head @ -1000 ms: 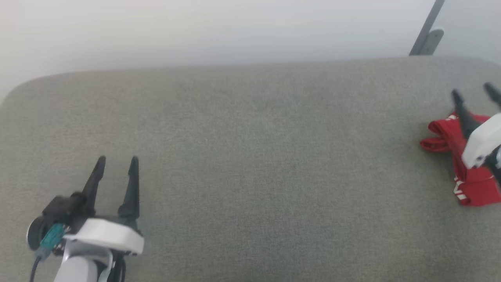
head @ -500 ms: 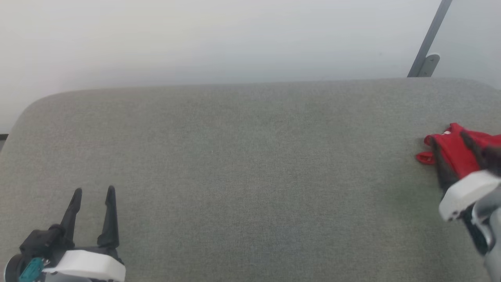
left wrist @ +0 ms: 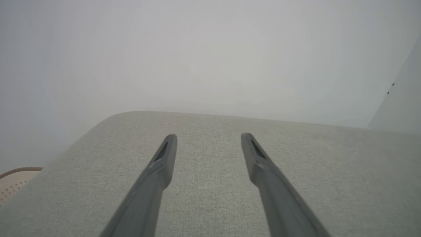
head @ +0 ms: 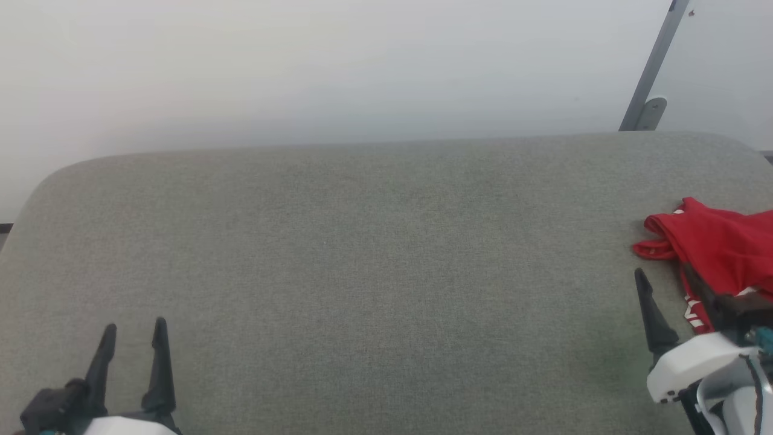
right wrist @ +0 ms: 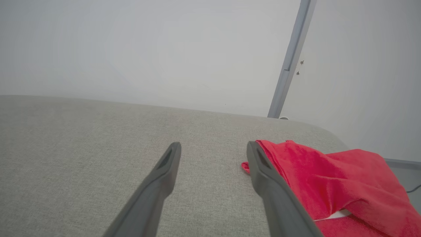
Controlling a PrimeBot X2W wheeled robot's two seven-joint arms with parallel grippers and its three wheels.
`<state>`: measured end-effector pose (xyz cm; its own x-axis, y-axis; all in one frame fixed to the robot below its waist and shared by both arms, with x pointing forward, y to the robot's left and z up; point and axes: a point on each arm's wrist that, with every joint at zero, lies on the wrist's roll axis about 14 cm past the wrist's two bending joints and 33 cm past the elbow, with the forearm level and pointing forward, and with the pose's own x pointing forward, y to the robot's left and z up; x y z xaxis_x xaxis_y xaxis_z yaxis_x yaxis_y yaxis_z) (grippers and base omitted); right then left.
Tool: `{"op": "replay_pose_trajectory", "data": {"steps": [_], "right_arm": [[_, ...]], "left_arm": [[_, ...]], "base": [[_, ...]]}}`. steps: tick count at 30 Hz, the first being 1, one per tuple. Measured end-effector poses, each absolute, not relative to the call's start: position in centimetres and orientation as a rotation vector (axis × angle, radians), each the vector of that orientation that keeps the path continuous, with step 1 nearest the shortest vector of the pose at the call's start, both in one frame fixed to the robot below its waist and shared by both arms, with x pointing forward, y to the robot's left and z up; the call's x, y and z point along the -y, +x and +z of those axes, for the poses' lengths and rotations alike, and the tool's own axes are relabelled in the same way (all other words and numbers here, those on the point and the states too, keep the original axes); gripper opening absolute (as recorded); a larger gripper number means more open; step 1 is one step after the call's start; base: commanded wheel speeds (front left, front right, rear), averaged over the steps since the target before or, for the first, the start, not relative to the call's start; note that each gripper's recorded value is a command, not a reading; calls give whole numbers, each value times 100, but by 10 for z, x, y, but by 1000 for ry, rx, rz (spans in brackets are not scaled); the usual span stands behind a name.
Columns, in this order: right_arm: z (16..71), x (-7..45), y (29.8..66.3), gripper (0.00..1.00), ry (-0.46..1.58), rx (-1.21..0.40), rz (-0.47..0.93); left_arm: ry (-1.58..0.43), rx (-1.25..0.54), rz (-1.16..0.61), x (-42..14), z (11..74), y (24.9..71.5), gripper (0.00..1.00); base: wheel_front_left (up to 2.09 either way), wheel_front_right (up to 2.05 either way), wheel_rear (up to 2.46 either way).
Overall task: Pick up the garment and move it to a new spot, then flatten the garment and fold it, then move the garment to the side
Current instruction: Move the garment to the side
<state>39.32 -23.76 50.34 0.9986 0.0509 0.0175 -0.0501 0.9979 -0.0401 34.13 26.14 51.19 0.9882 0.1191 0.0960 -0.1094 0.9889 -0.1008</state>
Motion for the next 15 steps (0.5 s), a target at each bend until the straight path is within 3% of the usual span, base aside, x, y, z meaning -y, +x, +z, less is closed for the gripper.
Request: {"op": "replay_pose_trajectory", "data": {"steps": [15], "right_arm": [[495, 228, 376, 100, -22, 15, 40]], "left_arm": [[-108, 86, 137, -265, 505, 329, 100]], "base": [[0, 0, 0]]}}
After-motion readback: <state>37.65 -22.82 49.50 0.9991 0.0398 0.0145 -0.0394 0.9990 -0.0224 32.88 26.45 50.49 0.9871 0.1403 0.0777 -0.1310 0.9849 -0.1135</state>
